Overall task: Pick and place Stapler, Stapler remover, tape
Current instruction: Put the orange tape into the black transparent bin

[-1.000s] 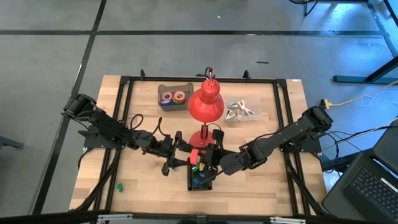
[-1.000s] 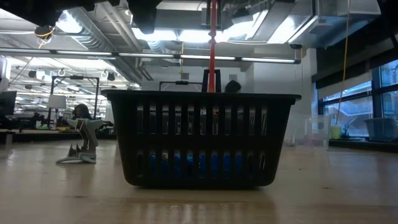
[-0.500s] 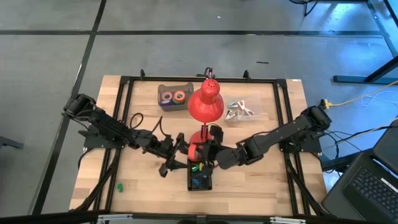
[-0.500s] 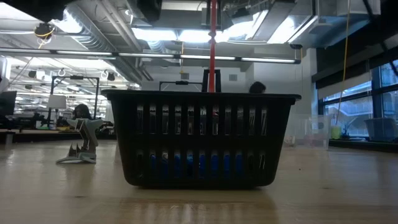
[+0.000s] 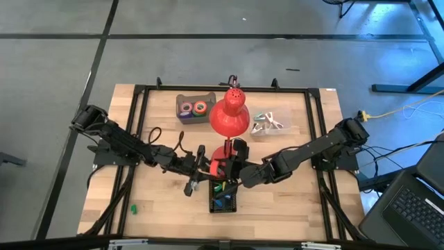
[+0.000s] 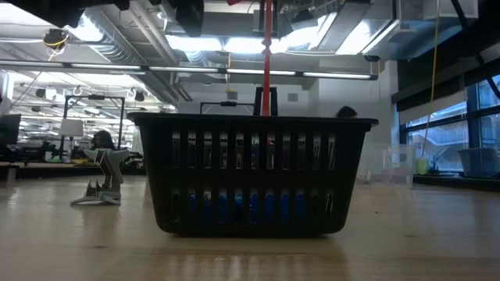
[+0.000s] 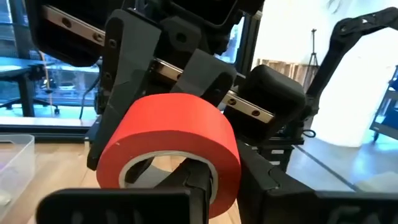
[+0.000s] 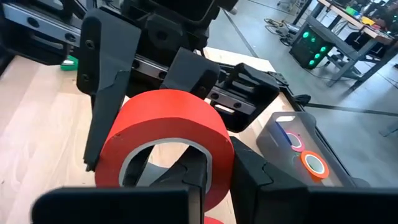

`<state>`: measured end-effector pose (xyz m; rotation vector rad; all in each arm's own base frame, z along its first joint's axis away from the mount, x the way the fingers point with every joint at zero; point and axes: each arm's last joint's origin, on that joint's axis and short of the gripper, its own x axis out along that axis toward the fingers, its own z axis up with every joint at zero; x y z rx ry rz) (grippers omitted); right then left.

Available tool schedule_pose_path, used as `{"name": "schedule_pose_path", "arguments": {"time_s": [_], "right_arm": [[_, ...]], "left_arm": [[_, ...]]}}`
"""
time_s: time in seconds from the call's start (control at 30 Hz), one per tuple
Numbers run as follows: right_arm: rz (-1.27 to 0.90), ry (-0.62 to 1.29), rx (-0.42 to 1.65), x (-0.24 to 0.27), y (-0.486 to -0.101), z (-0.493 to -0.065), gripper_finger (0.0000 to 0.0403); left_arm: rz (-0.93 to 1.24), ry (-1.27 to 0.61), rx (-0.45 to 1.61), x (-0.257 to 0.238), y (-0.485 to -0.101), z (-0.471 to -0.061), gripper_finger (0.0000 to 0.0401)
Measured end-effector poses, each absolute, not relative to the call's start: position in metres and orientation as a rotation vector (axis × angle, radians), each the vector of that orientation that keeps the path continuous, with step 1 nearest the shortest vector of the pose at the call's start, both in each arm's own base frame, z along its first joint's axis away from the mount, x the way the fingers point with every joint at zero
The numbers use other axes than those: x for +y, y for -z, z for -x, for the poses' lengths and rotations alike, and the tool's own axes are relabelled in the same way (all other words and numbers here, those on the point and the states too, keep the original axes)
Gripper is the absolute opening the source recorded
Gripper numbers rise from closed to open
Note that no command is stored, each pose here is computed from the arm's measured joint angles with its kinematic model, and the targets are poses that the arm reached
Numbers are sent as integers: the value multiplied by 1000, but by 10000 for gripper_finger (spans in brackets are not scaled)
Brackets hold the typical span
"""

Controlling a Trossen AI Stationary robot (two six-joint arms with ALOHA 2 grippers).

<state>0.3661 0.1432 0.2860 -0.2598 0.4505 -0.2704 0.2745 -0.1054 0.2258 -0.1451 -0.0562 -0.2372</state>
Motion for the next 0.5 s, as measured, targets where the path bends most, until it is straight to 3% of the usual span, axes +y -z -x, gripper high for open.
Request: {"name": "schedule_pose_path", "arguments": {"time_s": [0.23, 0.4, 0.5], "right_arm": [[206, 205, 471, 147, -285, -364, 46], [205, 168, 529, 162, -285, -348, 141], [187, 249, 615, 164, -284, -328, 184]], "left_arm": [[156, 253, -28, -106, -223, -274, 34], [145, 283, 8, -108, -219, -273, 34], [157, 275, 25, -108, -220, -272, 34]]}}
